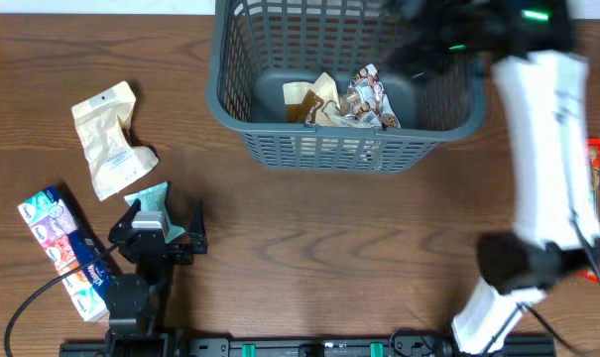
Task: Pack container
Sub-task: 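Lift the pouch into the basket and open the right gripper, then move the right gripper down to the spaghetti packet and grasp it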
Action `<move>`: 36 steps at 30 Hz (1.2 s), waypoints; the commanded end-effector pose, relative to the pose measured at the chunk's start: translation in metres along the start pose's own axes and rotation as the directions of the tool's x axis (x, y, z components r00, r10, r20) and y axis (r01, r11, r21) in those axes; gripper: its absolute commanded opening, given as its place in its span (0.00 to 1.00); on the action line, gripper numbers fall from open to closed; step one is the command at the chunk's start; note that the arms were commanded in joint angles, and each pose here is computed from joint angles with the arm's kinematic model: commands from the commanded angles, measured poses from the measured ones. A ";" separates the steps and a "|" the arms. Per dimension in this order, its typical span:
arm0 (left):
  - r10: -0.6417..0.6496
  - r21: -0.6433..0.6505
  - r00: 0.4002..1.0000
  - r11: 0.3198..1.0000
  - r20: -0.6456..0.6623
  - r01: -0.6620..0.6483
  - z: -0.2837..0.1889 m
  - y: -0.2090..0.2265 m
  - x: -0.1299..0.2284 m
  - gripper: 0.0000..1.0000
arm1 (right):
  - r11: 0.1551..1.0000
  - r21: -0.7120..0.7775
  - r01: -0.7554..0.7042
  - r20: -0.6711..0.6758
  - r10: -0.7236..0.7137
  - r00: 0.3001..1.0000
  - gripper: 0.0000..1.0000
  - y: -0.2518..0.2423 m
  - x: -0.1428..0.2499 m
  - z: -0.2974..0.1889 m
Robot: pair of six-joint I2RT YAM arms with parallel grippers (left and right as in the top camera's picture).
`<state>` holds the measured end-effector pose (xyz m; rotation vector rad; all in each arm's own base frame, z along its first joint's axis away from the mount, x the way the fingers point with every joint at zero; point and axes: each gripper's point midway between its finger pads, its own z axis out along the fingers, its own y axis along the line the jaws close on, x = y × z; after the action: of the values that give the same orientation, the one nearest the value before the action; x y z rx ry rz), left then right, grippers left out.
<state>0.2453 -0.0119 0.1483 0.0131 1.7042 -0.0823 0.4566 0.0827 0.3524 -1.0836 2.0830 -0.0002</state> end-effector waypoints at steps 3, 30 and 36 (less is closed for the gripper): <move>-0.008 0.023 0.999 1.000 -0.048 0.009 0.002 -0.004 0.017 0.99 | 0.827 0.365 -0.428 0.110 0.418 0.902 0.99 -0.086 0.062 -0.131; -0.007 0.022 0.999 1.000 -0.048 0.008 0.002 -0.004 0.017 0.99 | 0.236 0.614 -0.753 -0.132 0.971 0.197 0.99 -0.046 0.479 -0.087; -0.007 0.022 0.999 1.000 -0.047 0.008 0.002 -0.004 0.017 0.99 | 0.246 0.592 -0.767 -0.184 0.968 0.168 0.99 -0.032 0.503 -0.059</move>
<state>0.2453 -0.0119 0.1484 0.0131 1.7038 -0.0823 0.2735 -0.3075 0.1040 0.6626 2.7358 -0.1444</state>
